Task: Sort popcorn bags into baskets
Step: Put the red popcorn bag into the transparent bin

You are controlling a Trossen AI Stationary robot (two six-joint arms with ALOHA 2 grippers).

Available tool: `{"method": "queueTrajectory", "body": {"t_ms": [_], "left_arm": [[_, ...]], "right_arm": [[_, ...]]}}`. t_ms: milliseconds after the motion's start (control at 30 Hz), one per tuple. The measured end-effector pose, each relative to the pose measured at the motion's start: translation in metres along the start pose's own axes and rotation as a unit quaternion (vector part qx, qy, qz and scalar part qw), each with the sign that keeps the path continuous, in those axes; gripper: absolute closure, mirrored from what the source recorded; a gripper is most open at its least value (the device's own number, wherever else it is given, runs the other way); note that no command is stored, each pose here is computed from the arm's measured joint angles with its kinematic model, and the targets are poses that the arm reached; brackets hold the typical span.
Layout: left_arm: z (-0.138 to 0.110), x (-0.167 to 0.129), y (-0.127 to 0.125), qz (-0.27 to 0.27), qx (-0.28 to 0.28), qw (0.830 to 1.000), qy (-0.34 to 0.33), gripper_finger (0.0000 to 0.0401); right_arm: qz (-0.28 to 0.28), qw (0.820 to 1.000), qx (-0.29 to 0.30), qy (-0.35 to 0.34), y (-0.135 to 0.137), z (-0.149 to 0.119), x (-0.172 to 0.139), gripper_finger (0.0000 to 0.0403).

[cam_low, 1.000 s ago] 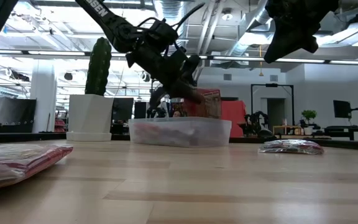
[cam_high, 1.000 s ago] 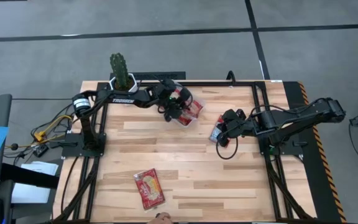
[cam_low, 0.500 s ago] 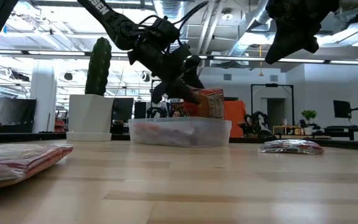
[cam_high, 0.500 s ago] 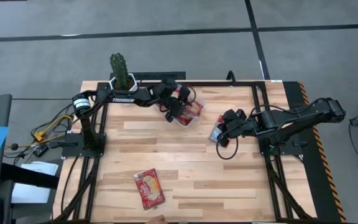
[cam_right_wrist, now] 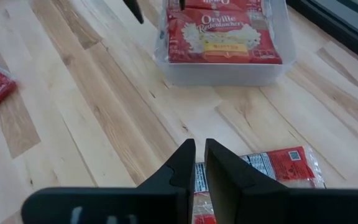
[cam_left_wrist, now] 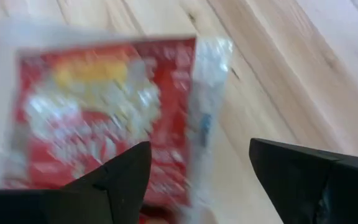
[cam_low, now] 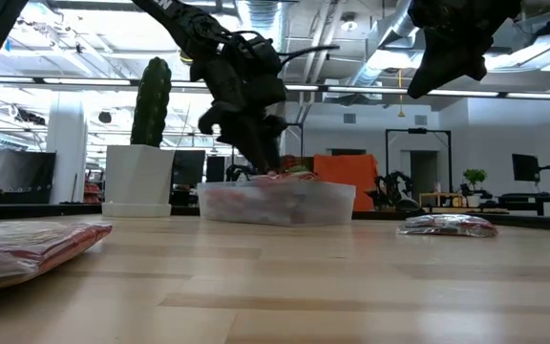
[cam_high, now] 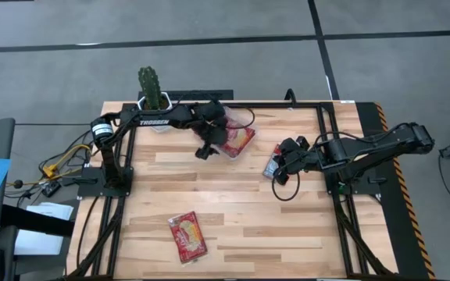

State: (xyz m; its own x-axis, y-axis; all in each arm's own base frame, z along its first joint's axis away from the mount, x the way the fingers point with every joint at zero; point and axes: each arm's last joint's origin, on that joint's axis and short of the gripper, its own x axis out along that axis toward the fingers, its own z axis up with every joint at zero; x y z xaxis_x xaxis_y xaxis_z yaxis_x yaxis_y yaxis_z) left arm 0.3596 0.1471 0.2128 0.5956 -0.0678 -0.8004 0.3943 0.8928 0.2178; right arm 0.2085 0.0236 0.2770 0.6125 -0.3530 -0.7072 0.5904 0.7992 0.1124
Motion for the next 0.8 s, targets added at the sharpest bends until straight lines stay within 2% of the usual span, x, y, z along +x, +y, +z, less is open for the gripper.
{"method": "queueTrajectory", "body": {"t_ms": [167, 233, 433, 533, 600, 733, 800], "left_arm": [[-0.005, 0.000, -0.006, -0.029, -0.098, 0.994, 0.026, 0.0140], [-0.005, 0.000, -0.007, -0.044, -0.150, 0.987, 0.018, 0.0140], [0.000, -0.002, -0.011, -0.135, -0.286, 0.948, -0.036, 0.0140], [0.003, -0.006, -0.014, -0.171, -0.318, 0.931, -0.049, 0.0140], [0.006, -0.010, -0.014, -0.152, -0.318, 0.935, -0.045, 0.0140], [0.006, -0.013, -0.009, -0.064, -0.297, 0.953, -0.020, 0.0140], [0.004, -0.014, -0.007, -0.050, -0.302, 0.952, -0.013, 0.0140]], "right_arm": [[0.001, 1.000, 0.017, 0.022, -0.002, -0.003, 0.000, 0.0340], [-0.017, 0.998, 0.032, 0.045, -0.005, -0.008, 0.000, 0.0340], [-0.085, 0.988, 0.084, 0.099, -0.026, -0.053, 0.029, 0.0340], [-0.099, 0.985, 0.096, 0.106, -0.035, -0.076, 0.046, 0.0340], [-0.095, 0.985, 0.111, 0.096, -0.039, -0.088, 0.055, 0.0340], [-0.081, 0.984, 0.137, 0.086, -0.044, -0.103, 0.066, 0.0340], [-0.066, 0.984, 0.142, 0.085, -0.042, -0.105, 0.067, 0.0340]]}}
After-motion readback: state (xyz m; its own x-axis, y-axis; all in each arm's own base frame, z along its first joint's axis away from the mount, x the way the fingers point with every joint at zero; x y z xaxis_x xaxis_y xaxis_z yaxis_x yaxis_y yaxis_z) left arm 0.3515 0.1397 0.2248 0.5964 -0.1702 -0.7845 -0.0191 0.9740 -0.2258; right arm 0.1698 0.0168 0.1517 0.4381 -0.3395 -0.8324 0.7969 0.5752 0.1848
